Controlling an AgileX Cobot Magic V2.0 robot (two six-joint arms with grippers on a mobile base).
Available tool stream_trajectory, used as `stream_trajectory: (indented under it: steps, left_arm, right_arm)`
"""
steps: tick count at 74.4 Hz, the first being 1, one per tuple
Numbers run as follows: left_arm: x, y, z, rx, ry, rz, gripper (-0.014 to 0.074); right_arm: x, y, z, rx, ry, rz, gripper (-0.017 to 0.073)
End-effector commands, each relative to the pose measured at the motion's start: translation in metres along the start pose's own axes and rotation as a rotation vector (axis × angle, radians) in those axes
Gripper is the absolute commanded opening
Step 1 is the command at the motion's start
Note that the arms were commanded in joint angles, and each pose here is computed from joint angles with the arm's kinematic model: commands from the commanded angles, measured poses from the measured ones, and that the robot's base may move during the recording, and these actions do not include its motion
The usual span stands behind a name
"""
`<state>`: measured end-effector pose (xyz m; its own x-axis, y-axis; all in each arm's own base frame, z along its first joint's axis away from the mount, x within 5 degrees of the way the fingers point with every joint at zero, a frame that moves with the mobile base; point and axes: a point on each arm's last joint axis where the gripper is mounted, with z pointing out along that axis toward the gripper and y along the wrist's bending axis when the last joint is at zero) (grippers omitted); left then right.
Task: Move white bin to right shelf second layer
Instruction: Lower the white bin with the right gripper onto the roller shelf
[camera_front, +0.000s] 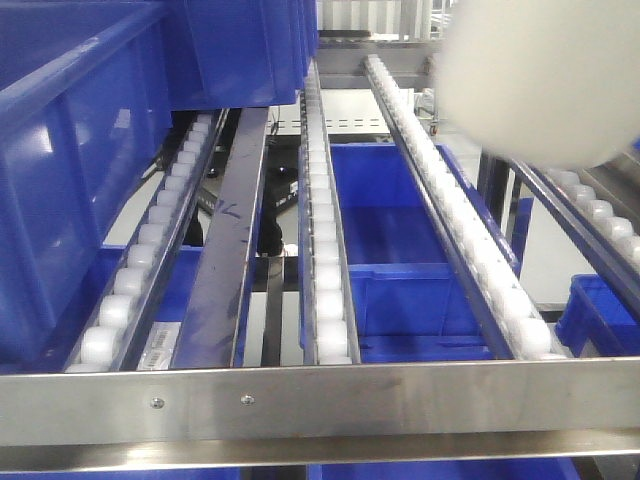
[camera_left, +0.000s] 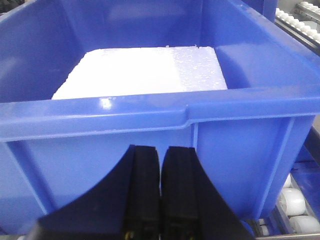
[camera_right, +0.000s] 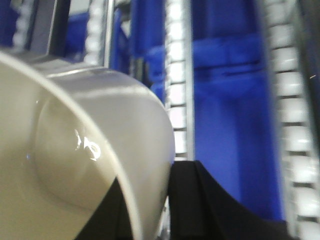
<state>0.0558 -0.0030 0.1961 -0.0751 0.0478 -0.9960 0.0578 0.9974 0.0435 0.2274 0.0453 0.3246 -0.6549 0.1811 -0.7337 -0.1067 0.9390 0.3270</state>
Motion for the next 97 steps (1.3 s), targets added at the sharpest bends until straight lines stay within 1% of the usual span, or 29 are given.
stream_trajectory:
  steps: [1, 5, 14, 34, 41, 54, 97]
  left_arm:
    - [0.004, 0.0, 0.001, 0.001, -0.065, -0.005, 0.0085]
    - [0.004, 0.0, 0.001, 0.001, -0.065, -0.005, 0.0085]
    - [0.004, 0.0, 0.001, 0.001, -0.065, -0.005, 0.0085]
    - [0.004, 0.0, 0.001, 0.001, -0.065, -0.005, 0.0085]
    - [0.004, 0.0, 0.001, 0.001, -0.065, -0.005, 0.0085]
    - [0.004, 0.0, 0.001, 0.001, -0.065, -0.005, 0.0085]
    - [0.004, 0.0, 0.001, 0.001, -0.065, -0.005, 0.0085]
  right_arm:
    - [-0.019, 0.016, 0.003, -0.052, -0.073, -0.03, 0.0055]
    - [-0.018, 0.022, 0.013, -0.068, -0.043, -0.053, 0.0055]
    - [-0.014, 0.027, 0.033, -0.079, 0.015, -0.065, 0.0055]
    - [-0.007, 0.023, 0.056, -0.057, 0.085, -0.056, 0.0055]
    - [-0.006, 0.021, 0.06, -0.048, 0.101, -0.066, 0.0055]
    - [0.0, 0.016, 0.071, -0.018, 0.156, -0.103, 0.0055]
    - [0.014, 0.005, 0.109, 0.019, 0.239, -0.09, 0.0055]
